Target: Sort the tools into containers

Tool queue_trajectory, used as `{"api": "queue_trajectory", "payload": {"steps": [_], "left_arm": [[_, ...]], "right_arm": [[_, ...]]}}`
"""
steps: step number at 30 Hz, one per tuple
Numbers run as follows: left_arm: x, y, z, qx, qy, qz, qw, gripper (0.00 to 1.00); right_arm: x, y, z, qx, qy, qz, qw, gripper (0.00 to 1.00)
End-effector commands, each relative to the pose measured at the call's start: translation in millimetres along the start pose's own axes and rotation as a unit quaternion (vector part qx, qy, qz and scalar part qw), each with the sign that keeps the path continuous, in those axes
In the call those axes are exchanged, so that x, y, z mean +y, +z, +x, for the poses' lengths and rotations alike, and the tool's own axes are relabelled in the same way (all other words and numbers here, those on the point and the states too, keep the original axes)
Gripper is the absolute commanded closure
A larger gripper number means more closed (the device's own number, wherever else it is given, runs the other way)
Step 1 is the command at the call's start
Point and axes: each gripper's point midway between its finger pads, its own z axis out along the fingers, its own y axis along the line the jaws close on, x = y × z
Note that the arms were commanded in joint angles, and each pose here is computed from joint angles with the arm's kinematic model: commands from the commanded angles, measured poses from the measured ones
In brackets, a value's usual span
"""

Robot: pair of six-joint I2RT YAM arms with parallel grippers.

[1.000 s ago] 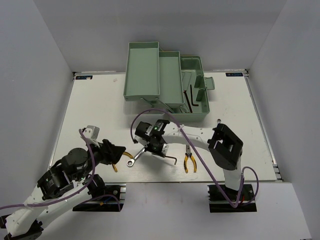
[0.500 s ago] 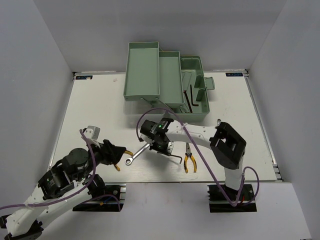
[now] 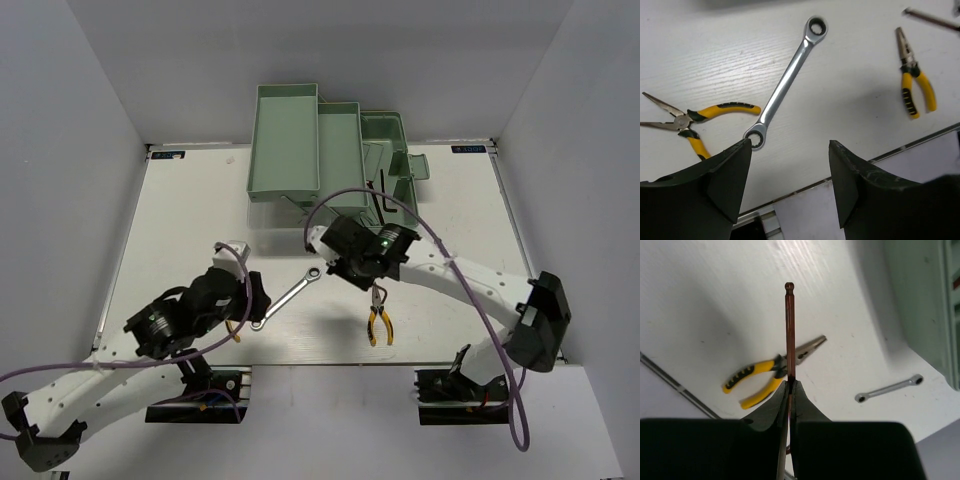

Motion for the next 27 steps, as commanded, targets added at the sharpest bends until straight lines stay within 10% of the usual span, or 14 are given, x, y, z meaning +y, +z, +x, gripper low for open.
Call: {"api": "queue_trajectory", "payload": {"steps": [1, 15, 27], "left_arm": [[-4, 5, 0, 0.017, 0.015, -0.002, 1.000, 0.27], [-7, 62, 18, 0.112, 0.120, -0.058, 0.985, 0.26], [-19, 107, 5, 0.116, 0.190, -0.056, 0.973, 0.12]], "right_arm": [[-31, -18, 3, -0.031, 0.006, 0.061, 0.998, 1.00], [-164, -60, 19, -0.083, 0.083, 0.280, 0.953, 1.00], [-279, 13, -32, -0.091, 0.201, 0.226, 0.949, 1.00]]}}
